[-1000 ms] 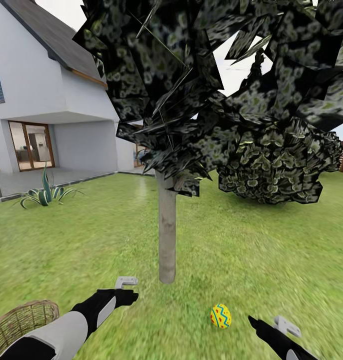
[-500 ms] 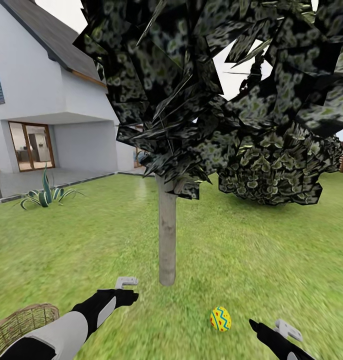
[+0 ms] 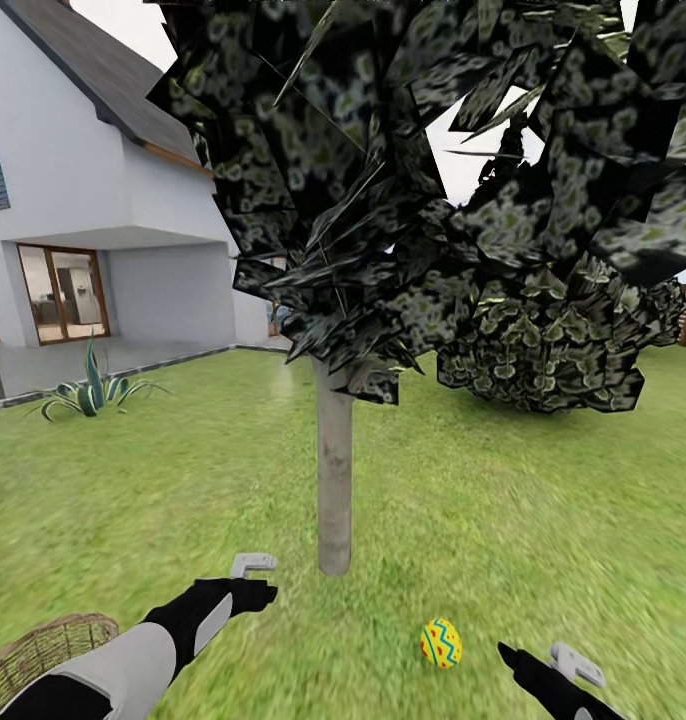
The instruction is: Take the three Easter eggs out of the wicker basket on the lawn in the garden, then place them on the lawn next to a single tree (choose any tree) so that all three eggs are next to the same tree and none are left in the basket.
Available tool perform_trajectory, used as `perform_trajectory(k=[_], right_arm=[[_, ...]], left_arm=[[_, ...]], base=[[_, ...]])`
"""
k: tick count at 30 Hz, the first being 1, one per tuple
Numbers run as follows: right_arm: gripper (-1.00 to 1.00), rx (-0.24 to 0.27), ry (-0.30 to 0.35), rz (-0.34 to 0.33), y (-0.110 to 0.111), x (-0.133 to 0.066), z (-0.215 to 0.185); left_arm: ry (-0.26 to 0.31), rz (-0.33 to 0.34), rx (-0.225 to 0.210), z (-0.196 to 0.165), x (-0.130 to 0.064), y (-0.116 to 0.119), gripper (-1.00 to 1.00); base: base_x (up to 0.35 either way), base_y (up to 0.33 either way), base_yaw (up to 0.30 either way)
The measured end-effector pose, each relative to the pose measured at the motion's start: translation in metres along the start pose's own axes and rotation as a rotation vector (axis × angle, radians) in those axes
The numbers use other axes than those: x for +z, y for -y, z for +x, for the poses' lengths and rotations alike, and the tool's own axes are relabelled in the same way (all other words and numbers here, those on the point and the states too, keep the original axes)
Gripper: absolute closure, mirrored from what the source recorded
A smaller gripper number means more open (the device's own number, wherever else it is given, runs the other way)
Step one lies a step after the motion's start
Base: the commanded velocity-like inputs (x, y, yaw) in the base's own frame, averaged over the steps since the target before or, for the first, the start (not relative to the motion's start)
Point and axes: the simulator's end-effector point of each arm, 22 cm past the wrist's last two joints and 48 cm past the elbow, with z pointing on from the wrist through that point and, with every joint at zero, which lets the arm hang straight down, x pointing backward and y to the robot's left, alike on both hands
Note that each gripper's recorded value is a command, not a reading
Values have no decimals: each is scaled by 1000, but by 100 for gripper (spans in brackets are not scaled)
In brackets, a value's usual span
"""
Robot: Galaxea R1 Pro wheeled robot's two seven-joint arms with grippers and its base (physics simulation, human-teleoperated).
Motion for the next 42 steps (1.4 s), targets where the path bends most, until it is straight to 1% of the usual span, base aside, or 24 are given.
perform_trajectory(k=[15,24,42], right_arm=[[-100,-1,-1,1,-9,-14,-17],[-100,0,-2,0,-16,-23,-25],[-100,-5,-5,-1,-27,-40,-42]], left_arm=[[-1,0,1,-17,-17,2,-100],[-17,-3,-1,-15,-25,1,-100],[-20,-3,0,-31,-45,3,-100]], base=[[0,0,0],[0,0,0],[0,0,0]])
